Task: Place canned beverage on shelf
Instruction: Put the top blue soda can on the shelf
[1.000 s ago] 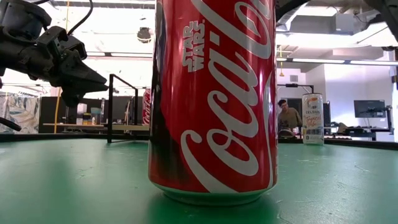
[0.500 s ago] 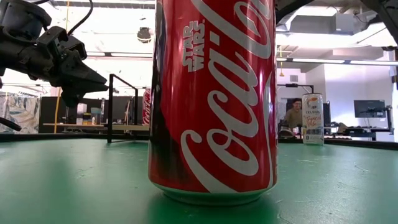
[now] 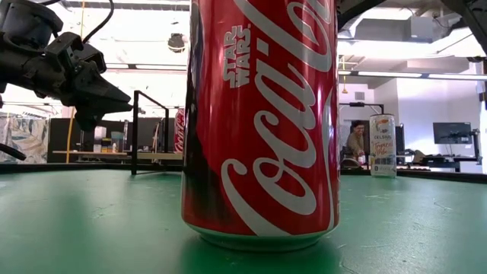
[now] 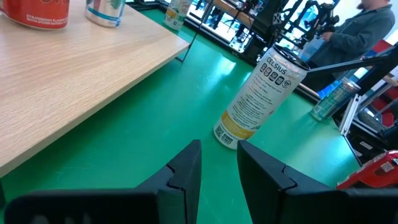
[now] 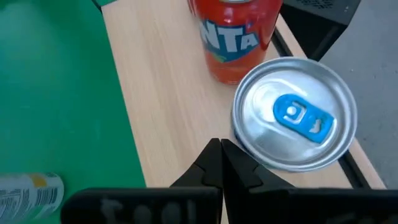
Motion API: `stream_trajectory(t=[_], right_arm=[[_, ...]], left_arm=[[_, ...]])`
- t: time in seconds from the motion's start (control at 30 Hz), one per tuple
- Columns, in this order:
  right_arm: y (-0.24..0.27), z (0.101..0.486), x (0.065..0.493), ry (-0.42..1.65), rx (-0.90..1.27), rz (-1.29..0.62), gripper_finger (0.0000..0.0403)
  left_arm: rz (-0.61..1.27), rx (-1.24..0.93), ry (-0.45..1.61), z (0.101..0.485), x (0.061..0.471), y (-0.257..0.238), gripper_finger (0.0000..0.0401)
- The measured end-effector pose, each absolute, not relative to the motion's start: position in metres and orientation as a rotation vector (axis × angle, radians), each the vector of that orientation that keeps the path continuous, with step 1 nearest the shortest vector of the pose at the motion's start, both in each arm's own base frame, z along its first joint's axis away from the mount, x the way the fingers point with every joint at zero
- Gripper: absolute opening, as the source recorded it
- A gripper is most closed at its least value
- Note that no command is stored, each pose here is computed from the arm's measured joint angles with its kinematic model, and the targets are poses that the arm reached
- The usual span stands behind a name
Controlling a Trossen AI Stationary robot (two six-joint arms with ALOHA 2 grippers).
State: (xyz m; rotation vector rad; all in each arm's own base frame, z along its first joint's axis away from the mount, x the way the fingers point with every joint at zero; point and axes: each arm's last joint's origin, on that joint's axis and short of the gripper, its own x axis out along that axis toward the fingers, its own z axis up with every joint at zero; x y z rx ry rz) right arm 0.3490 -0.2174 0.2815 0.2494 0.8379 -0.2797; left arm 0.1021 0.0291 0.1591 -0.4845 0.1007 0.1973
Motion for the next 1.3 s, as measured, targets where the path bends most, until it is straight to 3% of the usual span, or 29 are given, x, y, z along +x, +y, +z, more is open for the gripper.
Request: stream_trajectory(t=[1.3], right_arm=[[-0.2194,0.2843,0.3511,0.8,0.302,-0.391,0.002]], left_arm=[[0.197,-0.484,0.101,0.1591,0.1021,0.0291,0.0088]])
